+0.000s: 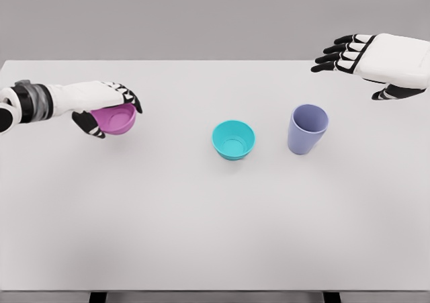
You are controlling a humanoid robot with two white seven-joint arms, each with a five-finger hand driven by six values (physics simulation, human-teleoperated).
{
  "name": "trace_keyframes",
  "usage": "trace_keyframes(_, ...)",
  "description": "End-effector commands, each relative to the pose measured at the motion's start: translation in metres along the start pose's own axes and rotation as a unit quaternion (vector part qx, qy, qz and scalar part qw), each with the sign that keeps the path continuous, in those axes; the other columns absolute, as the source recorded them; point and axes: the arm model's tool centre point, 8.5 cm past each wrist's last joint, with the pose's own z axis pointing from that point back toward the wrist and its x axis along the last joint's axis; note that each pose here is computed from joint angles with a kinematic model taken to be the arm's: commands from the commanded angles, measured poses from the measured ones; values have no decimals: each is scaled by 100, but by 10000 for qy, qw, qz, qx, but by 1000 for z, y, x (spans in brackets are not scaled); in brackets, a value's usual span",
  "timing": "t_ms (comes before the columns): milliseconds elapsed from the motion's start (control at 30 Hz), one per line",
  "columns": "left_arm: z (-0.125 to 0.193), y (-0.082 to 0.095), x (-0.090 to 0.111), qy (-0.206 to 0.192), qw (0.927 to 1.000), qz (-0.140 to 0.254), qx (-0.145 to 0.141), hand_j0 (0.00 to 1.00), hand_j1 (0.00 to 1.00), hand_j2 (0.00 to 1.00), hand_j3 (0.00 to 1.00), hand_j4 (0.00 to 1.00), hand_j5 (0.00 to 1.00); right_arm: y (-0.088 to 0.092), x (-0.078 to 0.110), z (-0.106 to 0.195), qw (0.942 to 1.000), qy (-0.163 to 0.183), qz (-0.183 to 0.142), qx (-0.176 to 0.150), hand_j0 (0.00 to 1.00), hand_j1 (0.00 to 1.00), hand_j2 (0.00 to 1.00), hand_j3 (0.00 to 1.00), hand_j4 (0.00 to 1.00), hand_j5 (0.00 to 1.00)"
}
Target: Stacking bowl and cup with both arms
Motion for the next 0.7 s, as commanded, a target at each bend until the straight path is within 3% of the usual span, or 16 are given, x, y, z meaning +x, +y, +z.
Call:
trace_keyframes(0,1,3,7,-91,9999,-60,40,67,67,67,67,67,67,-1,0,0,10000,4,-22,-19,100,100,100,100,100,100)
trace_keyframes(667,-9,22,64,-793,9951,-498,311,66,66,66,66,66,66,0,0,-1,10000,-6,-27,-30,100,100,100,100,100,100)
